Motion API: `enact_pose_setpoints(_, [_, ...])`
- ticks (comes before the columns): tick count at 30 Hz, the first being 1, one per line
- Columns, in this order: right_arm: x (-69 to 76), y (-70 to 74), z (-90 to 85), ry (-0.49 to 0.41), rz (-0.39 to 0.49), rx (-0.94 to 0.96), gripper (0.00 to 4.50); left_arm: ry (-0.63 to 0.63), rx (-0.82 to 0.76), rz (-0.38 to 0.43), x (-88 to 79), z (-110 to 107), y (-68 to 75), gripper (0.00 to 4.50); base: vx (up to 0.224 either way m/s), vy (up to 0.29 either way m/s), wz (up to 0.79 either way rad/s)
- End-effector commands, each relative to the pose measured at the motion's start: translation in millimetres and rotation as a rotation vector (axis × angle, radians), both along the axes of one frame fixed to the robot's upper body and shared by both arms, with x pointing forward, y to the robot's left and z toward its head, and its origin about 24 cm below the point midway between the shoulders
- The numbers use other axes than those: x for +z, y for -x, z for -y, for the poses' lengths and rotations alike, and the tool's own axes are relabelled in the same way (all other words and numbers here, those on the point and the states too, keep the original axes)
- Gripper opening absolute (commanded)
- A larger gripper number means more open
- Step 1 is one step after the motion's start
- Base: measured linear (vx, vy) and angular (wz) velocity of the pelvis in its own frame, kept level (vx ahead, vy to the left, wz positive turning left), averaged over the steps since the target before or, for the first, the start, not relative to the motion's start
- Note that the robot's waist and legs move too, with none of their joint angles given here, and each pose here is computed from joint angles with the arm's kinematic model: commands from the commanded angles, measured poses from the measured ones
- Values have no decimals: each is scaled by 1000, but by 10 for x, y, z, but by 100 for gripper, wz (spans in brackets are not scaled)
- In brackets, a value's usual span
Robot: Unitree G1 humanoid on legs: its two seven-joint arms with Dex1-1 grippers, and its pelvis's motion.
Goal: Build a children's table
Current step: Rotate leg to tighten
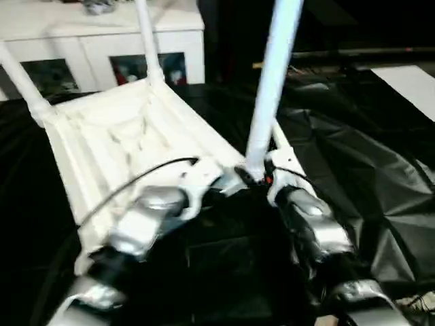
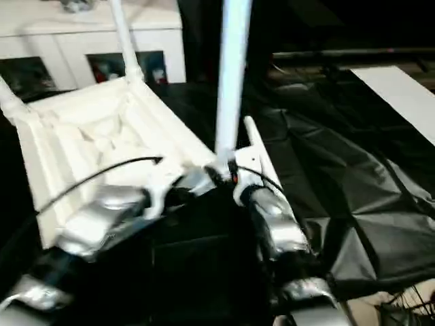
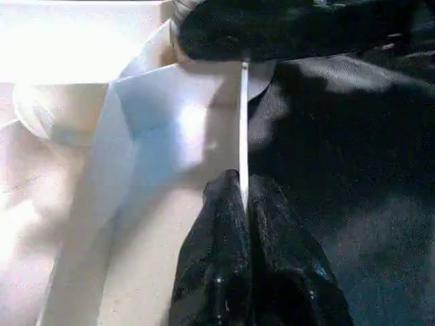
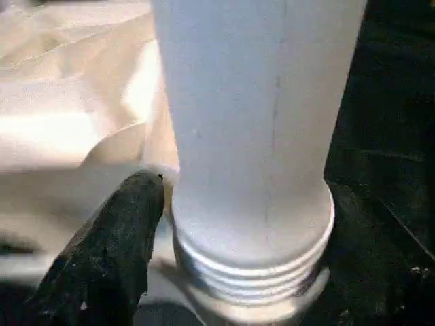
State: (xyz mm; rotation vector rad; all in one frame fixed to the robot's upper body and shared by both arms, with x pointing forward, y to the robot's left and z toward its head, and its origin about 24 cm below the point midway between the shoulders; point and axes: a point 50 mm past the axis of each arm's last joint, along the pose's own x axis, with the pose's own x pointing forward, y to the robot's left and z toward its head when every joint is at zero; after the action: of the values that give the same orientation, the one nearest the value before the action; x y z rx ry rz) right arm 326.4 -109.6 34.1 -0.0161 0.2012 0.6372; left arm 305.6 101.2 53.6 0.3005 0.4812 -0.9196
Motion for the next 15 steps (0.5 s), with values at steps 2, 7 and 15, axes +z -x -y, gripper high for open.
enact_pose_setpoints(2, [-7, 145, -73, 47, -24, 236, 397, 59, -79, -28, -28, -25, 116, 0, 0, 0, 0])
enact_pose_setpoints(7, [96, 216, 177, 71, -12, 339, 397, 77, -204, -54, -11, -146, 295, 0, 0, 0, 0])
enact_pose_setpoints(15, [141, 293, 315, 64, -34, 426, 381, 89, -265, -72, 30, -256, 403, 0, 0, 0, 0])
